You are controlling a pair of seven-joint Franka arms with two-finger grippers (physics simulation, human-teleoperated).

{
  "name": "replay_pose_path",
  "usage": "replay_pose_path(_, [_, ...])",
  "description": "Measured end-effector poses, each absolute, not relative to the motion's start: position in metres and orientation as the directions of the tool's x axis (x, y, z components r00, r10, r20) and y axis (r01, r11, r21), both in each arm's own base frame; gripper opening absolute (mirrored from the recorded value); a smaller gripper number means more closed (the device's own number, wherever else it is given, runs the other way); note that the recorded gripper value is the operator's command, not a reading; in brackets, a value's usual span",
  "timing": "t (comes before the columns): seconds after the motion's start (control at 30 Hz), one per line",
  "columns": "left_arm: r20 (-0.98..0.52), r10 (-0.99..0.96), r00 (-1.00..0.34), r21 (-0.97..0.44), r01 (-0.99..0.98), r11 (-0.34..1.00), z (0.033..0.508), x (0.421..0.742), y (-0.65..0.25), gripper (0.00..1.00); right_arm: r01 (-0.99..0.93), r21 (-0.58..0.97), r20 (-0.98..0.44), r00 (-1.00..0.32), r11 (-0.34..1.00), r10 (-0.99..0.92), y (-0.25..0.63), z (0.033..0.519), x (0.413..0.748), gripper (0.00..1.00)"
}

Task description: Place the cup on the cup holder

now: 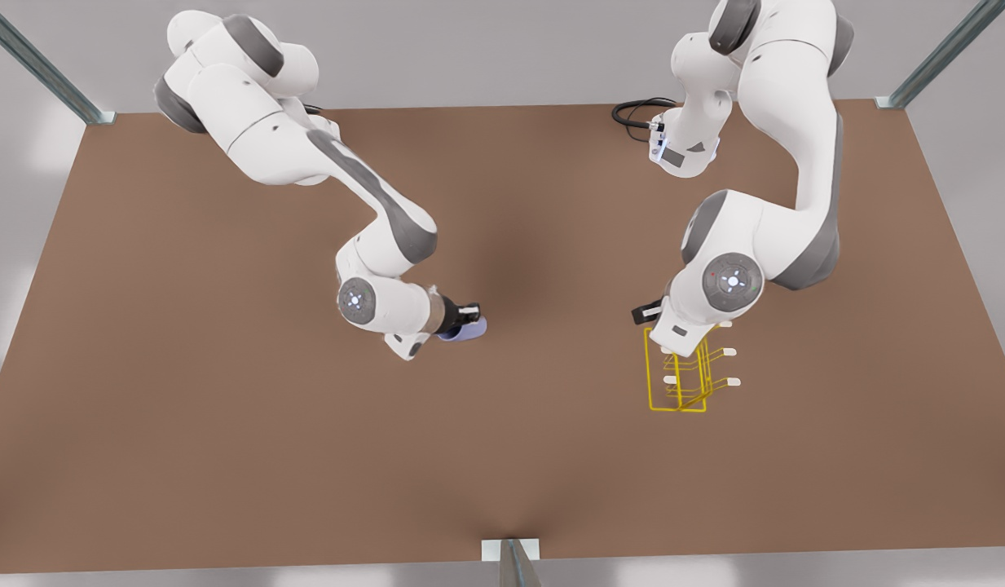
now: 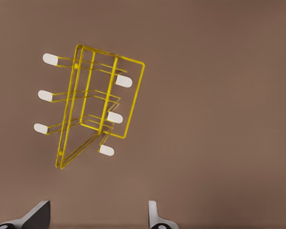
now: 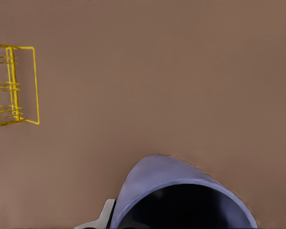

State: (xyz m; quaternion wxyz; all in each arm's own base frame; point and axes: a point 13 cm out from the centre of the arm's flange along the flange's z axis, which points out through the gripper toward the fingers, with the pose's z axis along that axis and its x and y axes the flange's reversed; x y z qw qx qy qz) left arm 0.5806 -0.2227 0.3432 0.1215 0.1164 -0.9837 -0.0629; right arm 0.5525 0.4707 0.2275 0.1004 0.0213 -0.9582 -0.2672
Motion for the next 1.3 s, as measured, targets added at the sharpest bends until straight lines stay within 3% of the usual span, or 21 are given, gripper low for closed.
replay_pose_path(0.2, [0.244, -0.269, -0.932, 0.114, -0.248, 0.962, 0.319, 0.577, -0.268, 1.00, 0.170, 0.666, 0.246, -0.969, 0.726, 0.002, 0.558, 0.242, 0.564, 0.21])
replay_pose_path(0.4, [0.177, -0.533, -0.827, 0.004, -0.541, 0.841, 0.305, 0.622, -0.296, 1.00, 0.253, 0.741, 0.287, -0.957, 0.622, 0.048, 0.628, 0.223, 0.580, 0.21])
replay_pose_path(0.67, [0.142, -0.788, -0.599, -0.006, -0.796, 0.605, 0.292, 0.644, -0.302, 1.00, 0.367, 0.730, 0.370, -0.921, 0.577, 0.119, 0.632, 0.165, 0.591, 0.21])
replay_pose_path(0.87, [0.097, -0.867, -0.488, 0.033, -0.869, 0.493, 0.269, 0.636, -0.325, 1.00, 0.412, 0.721, 0.411, -0.901, 0.557, 0.135, 0.636, 0.144, 0.586, 0.21])
replay_pose_path(0.9, [0.088, -0.873, -0.479, 0.045, -0.874, 0.484, 0.262, 0.632, -0.333, 1.00, 0.418, 0.716, 0.418, -0.898, 0.559, 0.137, 0.635, 0.137, 0.585, 0.31])
replay_pose_path(0.93, [0.078, -0.881, -0.466, 0.052, -0.881, 0.471, 0.257, 0.629, -0.338, 1.00, 0.423, 0.711, 0.423, -0.896, 0.562, 0.139, 0.633, 0.130, 0.583, 1.00])
replay_pose_path(1.3, [0.035, -0.967, -0.251, 0.082, -0.964, 0.253, 0.237, 0.629, -0.338, 1.00, 0.415, 0.696, 0.427, -0.895, 0.586, 0.127, 0.628, 0.106, 0.573, 1.00])
